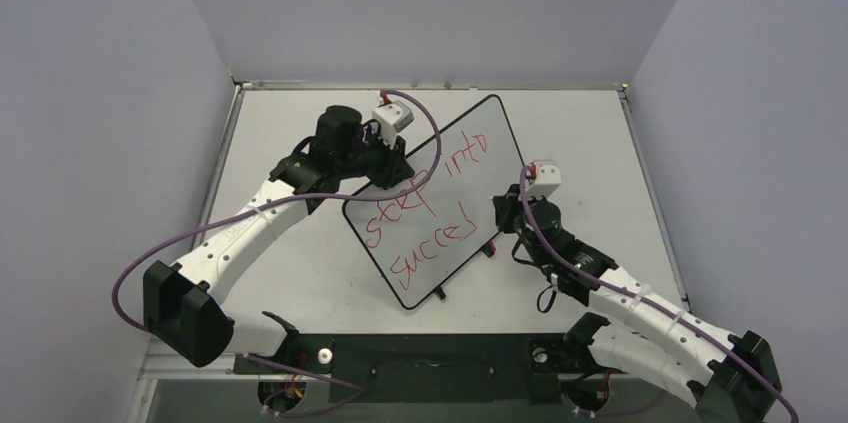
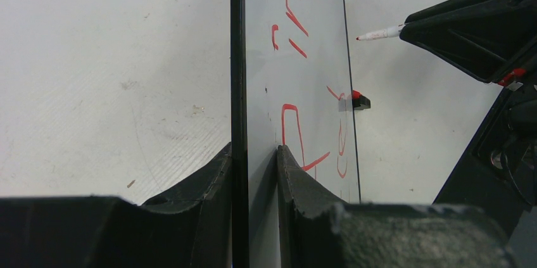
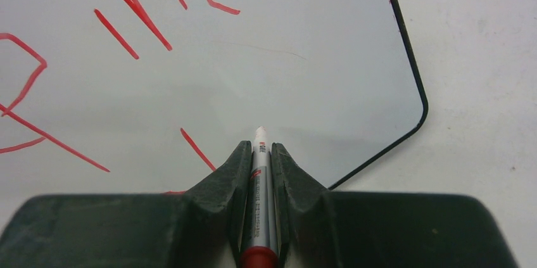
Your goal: Write a sentence on the whiteboard
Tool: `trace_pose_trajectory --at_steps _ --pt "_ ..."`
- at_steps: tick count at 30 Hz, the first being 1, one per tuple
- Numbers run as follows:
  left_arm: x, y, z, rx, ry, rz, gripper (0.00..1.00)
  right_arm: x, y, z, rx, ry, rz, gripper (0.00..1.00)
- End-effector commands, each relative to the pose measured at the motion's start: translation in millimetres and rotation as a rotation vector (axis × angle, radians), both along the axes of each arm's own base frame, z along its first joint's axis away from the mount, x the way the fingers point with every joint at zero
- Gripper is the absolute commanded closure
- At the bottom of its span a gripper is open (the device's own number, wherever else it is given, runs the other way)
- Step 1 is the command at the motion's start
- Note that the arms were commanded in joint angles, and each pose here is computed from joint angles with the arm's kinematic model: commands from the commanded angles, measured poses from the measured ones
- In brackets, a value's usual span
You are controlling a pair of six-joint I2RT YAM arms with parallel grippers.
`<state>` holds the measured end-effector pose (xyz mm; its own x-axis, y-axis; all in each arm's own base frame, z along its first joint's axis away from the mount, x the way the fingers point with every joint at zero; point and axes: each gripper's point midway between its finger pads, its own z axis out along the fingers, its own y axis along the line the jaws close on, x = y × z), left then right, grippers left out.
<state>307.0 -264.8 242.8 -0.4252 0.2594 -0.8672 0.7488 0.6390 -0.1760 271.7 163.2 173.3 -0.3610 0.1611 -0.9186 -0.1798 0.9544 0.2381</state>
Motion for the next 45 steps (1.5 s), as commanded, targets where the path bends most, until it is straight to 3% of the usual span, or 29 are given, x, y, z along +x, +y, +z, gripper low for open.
trace_pose_trajectory --at_steps 1,26,45 --pt "13.9 -3.7 22.7 -0.007 -0.149 -0.013 1.0 5.7 11.4 12.3 0.06 -0.056 0.03 1.0" --pt "12.4 -2.3 23.6 -0.008 -0.152 -0.012 1.0 16.1 34.4 0.2 0.082 -0.029 0.079 1.0" --pt "12.3 -1.9 23.5 -0.007 -0.153 -0.01 1.0 21.3 11.8 12.0 0.043 -0.058 -0.006 1.0"
